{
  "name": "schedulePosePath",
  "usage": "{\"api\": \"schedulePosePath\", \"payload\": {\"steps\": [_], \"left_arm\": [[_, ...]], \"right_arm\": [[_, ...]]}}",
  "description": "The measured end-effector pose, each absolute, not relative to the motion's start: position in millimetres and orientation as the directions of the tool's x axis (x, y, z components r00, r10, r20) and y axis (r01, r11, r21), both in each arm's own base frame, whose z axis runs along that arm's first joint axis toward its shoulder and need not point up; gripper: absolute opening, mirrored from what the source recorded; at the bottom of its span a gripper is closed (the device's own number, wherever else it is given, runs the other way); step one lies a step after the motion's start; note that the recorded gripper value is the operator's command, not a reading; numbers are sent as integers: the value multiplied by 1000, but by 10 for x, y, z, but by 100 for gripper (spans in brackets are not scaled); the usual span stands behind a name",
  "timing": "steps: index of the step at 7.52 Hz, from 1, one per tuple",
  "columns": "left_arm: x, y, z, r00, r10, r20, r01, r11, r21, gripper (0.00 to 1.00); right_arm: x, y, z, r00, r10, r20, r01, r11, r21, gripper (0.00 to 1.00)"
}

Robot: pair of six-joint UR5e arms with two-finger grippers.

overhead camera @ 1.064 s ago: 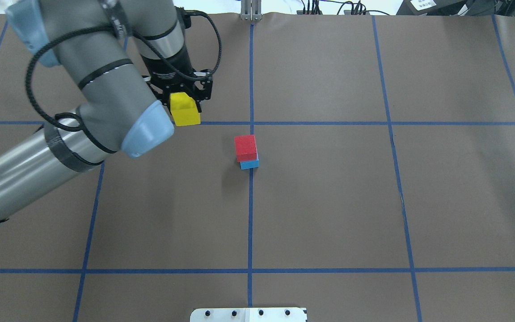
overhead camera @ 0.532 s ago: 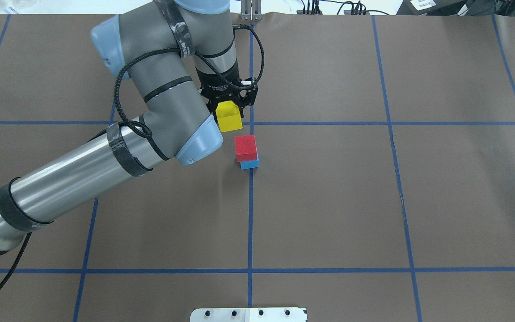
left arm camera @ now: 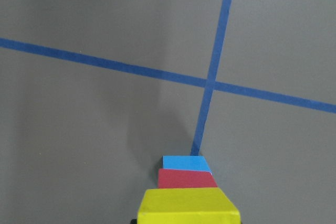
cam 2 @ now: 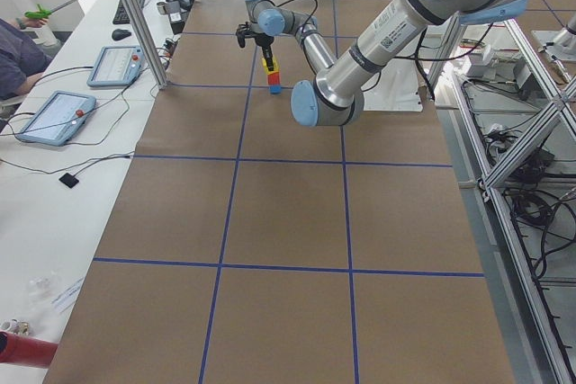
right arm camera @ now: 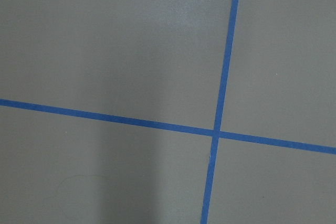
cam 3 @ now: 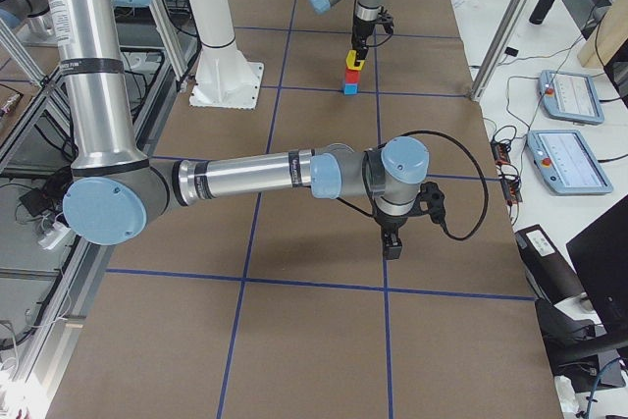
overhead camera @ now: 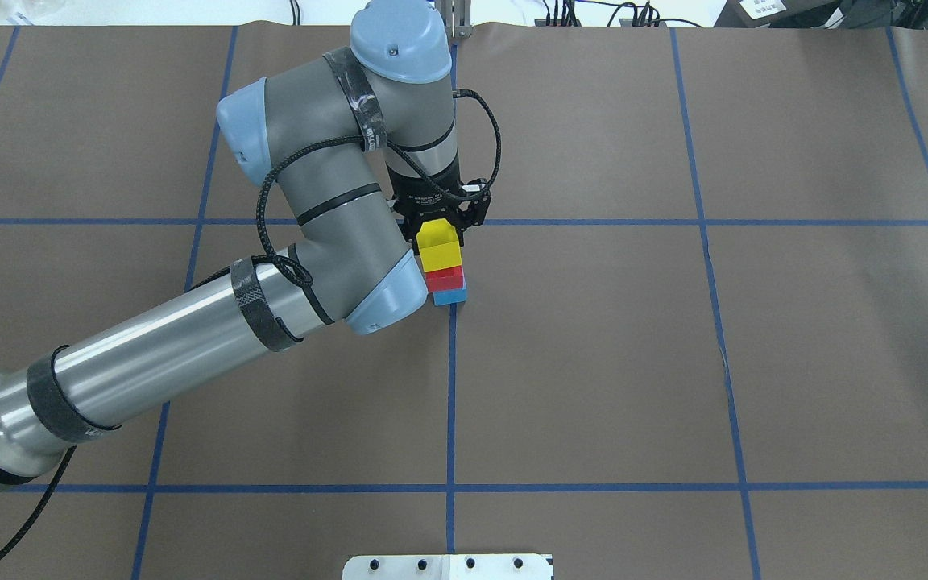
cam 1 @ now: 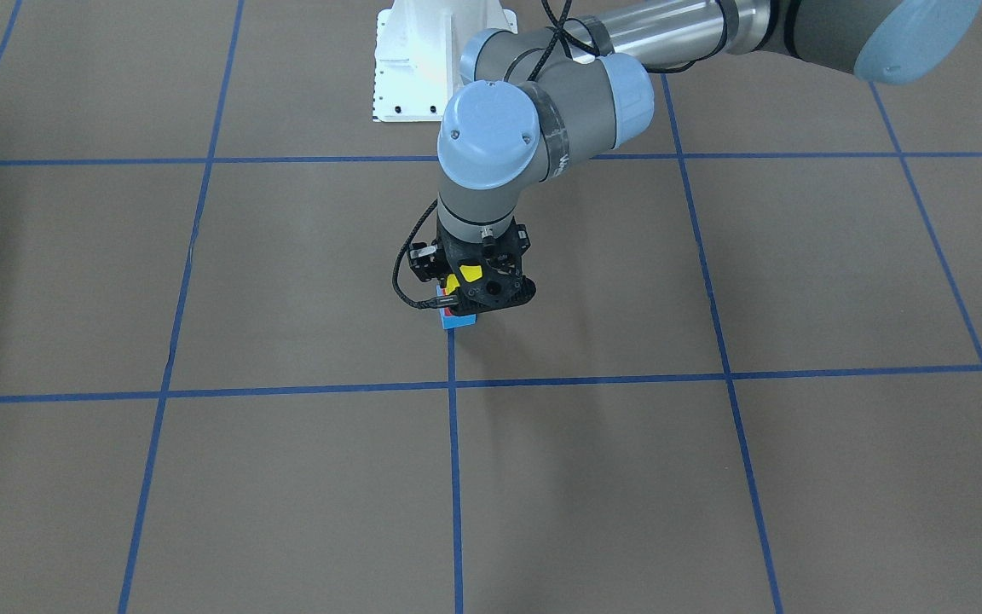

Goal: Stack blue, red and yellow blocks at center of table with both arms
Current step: 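Open the left gripper and withdraw it from the stack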

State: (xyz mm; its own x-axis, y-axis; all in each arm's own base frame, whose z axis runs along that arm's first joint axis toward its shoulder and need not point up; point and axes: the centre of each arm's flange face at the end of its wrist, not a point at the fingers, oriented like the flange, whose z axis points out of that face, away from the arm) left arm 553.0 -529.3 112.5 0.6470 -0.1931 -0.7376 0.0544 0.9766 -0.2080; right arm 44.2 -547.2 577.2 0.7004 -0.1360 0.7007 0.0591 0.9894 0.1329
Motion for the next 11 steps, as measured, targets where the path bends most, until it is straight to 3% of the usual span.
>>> {"api": "schedulePosePath", "payload": {"steps": [3,4,5,9,11], "left_arm": [[5627,-5206,1106,654,-180,-735,56,980,-191,0],[5635,-5199,1104,655,-179,-734,56,980,-189,75],[5637,-5198,1106,655,-179,-734,57,980,-189,100],[5571,-5189,1035,652,-169,-739,76,984,-159,100],[5008,-5266,925,633,-134,-763,91,991,-98,100]], "right_arm": [[442,-5475,5779,701,-135,700,59,990,132,100],[442,-5477,5779,701,-135,700,59,990,131,100],[443,-5480,5776,701,-136,700,59,989,132,100],[444,-5490,5759,703,-138,697,60,989,136,100],[452,-5461,5786,710,-136,691,60,989,133,100]]}}
